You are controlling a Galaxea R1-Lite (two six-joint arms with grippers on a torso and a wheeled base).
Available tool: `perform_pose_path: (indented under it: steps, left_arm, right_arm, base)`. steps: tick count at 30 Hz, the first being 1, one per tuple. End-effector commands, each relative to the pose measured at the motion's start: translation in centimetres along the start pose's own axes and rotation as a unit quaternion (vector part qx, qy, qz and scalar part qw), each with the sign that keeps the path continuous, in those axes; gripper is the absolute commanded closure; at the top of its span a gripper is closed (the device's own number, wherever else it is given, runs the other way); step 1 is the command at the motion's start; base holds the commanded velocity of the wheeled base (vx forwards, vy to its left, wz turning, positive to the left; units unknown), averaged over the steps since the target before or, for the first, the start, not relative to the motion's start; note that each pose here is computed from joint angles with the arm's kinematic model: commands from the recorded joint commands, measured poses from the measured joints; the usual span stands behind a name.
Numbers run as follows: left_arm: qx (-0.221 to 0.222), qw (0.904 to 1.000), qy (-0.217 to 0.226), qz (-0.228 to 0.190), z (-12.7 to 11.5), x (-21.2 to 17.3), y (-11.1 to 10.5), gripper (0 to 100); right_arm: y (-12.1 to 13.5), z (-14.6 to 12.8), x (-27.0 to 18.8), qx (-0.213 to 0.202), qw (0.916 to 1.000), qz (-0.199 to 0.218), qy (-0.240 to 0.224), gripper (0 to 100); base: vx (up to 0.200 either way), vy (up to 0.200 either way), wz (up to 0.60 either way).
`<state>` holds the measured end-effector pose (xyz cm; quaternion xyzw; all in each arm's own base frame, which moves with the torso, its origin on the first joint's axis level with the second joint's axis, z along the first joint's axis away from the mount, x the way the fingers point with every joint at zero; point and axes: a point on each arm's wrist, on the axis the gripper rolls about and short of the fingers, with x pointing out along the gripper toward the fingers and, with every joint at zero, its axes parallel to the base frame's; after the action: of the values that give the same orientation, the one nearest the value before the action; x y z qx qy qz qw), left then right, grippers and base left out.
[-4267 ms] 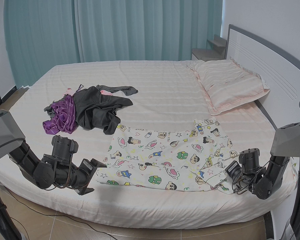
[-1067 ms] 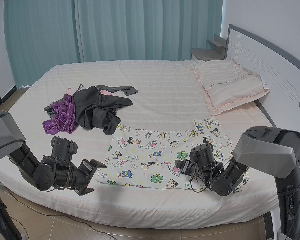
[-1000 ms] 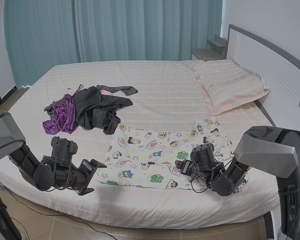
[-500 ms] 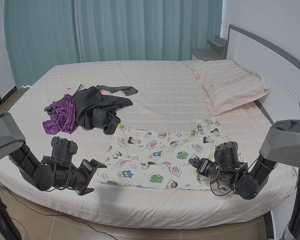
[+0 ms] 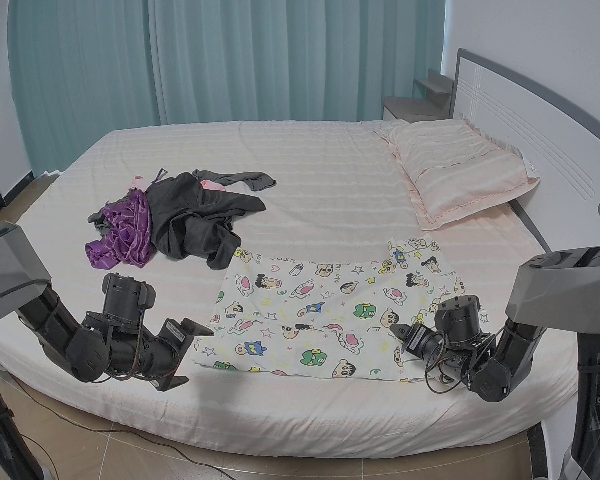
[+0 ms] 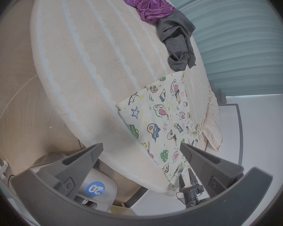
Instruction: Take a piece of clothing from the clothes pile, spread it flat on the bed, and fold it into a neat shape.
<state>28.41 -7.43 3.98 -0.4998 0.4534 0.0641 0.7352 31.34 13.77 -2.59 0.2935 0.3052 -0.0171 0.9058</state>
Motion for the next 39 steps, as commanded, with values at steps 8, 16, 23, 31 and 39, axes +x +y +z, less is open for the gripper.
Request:
perform_pose_path:
  steps: [8,16,23,31,39]
  left_arm:
    - [-0.003,1.0000,-0.001,-0.001,-0.1,-0.2,0.1,0]
    - [-0.001,0.9999,-0.006,-0.016,-0.2,-0.3,0.3,0]
    - [0.004,0.9999,-0.005,-0.016,-0.3,-0.2,0.5,0]
    - [0.005,0.9998,-0.004,-0.017,-0.3,-0.2,0.5,0]
    - [0.005,0.9998,-0.006,-0.018,-0.3,-0.2,0.5,0]
  right_arm:
    - [0.3,2.5,-6.4,0.035,0.9984,0.025,-0.038,0]
    - [-0.6,1.3,-7.2,0.062,0.9974,0.027,-0.023,0]
    - [-1.0,1.0,-6.6,0.064,0.9974,0.024,-0.023,0]
    - [-1.0,1.0,-6.6,0.064,0.9974,0.024,-0.023,0]
    - [-0.8,1.2,-6.8,0.066,0.9970,0.029,-0.029,0]
  base:
    - [0.000,0.000,0.00]
    - [0.175,0.000,0.00]
    - [0.200,0.000,0.00]
    - [0.025,0.000,0.00]
    - [0.000,0.000,0.00]
